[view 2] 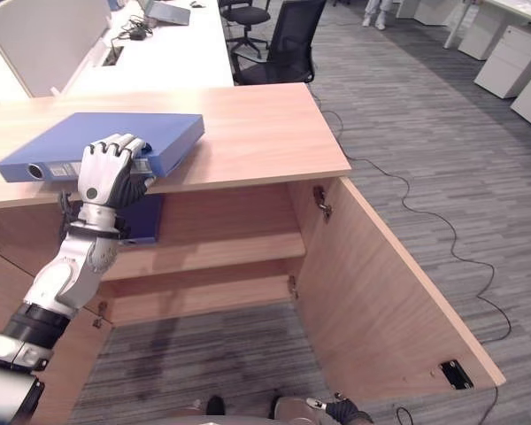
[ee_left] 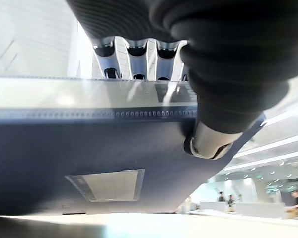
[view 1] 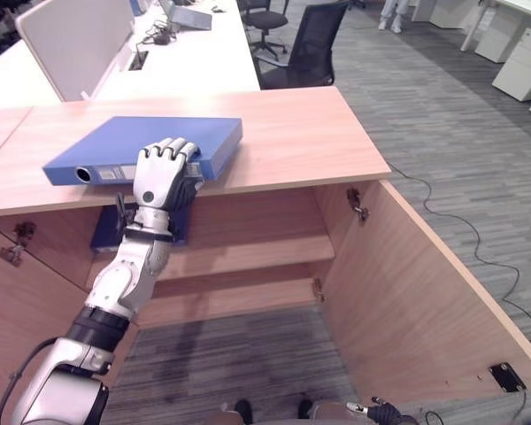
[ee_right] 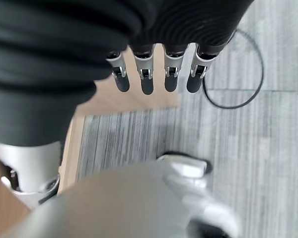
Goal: Put the empty folder in the office cabinet
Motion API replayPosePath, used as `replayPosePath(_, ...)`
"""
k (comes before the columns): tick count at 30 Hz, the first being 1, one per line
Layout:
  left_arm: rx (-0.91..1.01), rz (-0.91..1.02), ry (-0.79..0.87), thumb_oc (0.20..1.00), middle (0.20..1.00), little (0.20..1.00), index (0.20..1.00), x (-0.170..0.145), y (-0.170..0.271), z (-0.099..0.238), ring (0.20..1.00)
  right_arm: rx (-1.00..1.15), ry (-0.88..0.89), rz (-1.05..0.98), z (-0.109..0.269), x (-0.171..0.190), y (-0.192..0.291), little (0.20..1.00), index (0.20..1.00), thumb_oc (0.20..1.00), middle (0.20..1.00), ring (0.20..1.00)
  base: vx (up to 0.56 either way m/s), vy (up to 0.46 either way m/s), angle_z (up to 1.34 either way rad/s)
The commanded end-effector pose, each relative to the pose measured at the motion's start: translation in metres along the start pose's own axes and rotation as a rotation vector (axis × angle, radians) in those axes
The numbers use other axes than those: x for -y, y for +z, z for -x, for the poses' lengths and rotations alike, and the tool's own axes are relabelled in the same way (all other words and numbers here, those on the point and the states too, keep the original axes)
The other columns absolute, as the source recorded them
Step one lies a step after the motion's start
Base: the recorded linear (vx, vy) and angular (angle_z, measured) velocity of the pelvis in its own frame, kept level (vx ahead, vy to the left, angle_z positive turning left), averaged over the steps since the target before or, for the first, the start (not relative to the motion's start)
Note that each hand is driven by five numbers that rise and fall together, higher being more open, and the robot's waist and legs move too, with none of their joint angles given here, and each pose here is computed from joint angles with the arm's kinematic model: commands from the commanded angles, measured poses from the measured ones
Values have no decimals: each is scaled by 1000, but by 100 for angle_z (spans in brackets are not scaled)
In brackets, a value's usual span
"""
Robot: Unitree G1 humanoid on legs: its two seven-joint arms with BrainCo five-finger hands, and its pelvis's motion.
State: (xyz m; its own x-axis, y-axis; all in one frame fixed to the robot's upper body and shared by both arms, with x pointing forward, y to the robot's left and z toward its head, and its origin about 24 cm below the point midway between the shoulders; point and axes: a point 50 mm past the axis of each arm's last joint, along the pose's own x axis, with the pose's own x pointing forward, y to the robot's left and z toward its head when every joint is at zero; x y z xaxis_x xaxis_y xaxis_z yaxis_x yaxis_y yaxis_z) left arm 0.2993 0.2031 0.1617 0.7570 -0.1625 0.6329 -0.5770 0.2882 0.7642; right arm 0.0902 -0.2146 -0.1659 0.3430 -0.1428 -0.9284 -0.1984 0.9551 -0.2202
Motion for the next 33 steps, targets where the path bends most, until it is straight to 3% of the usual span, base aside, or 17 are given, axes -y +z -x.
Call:
replayPosePath(1,-24,404,-51,200,200,200,200,-11,15,12,200,126,90,-70,-1,-22,34,1000,1000,1000,1000,1000,56,42,14)
replayPosePath(2,-29,523,-66,200,200,200,200,-18,18,26,200,249,112,-112,1,-22,62,1000,1000,1000,1000,1000,47,35,21)
replayPosePath(3,-33,524,-69,200,200,200,200,-19,18,27,200,246,113,-110,1,-22,61,1000,1000,1000,1000,1000,36,43,15)
replayPosePath(8,-85,811,-71,200,200,200,200,-40,14,53,200,621,157,-152,32,2,129,1000,1000,1000,1000,1000,3,57,2)
replayPosePath(18,-79,1209,-5,200,200,200,200,-76,8,60,200,1139,99,-445,109,63,179,1000,1000,1000,1000,1000,7,96,8)
replayPosePath(26,-41,1330,113,200,200,200,200,-90,3,56,200,1359,-18,-476,148,95,198,1000,1000,1000,1000,1000,1,-54,8)
replayPosePath(33,-99,1380,175,200,200,200,200,-86,-5,65,200,1393,-55,-501,156,110,193,1000,1000,1000,1000,1000,96,-99,10)
